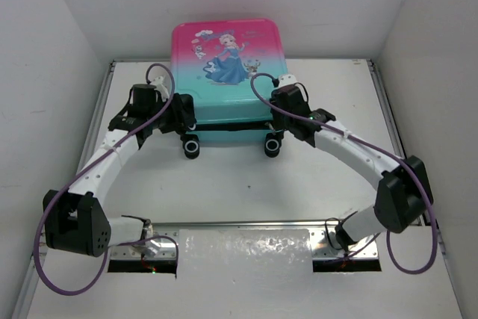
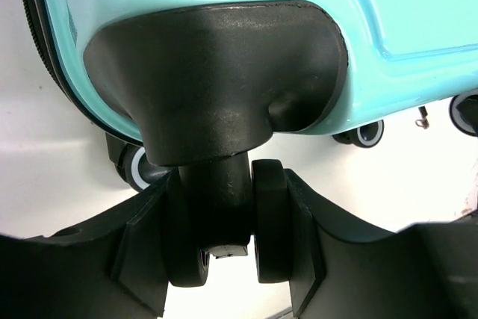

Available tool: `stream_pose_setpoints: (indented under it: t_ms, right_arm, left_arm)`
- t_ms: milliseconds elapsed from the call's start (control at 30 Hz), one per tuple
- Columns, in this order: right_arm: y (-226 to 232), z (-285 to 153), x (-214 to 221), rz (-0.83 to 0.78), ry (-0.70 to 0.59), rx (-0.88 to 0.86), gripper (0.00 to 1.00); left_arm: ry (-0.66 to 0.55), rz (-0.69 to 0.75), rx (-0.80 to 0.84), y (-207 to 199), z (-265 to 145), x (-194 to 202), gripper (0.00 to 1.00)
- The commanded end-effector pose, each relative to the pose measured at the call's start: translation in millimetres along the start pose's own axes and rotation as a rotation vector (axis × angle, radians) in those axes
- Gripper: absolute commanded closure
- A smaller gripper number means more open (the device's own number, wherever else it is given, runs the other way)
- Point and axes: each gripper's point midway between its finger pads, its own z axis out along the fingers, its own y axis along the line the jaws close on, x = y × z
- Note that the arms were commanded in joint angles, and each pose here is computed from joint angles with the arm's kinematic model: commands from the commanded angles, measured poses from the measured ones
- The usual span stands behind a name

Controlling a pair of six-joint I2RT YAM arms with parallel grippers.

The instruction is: Pack the luggage

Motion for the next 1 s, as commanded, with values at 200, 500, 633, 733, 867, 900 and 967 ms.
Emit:
stream_pose_setpoints:
  t_ms: [200, 500, 633, 733, 867, 900, 967]
  right_arm:
    - [-16, -72, -64, 0.055, -0.241, -0.059, 1.0]
    - [-19, -59, -21, 0.042, -0.181, -0.038, 1.0]
    - [-23, -53, -21, 0.026, -0.171, -0.004, 0.6]
    - [-21, -57, -23, 0.03, -0.181, -0.025, 0.25]
    - [-9, -74, -21, 0.017, -0.228, -0.058, 0.01]
    - [-11, -71, -12, 0.03, -0.239, -0.038, 0.01]
    - [-6, -77, -6, 0.058, -0.286, -0.086, 0.01]
  left_arm:
    - [0.038, 0.131, 0.285, -57, -11, 10, 0.95]
    - [0.057, 0.129, 0.237, -45, -6, 17, 0.95]
    - [0.06, 0.128, 0.227, -43, -5, 18, 0.96]
    - [0.064, 0.127, 0.231, -44, -5, 19, 0.96]
    - [0.062, 0.127, 0.23, -44, -4, 18, 0.97]
    - [0.063, 0.125, 0.232, -44, -4, 18, 0.97]
    - [0.063, 0.124, 0.226, -43, -3, 18, 1.0]
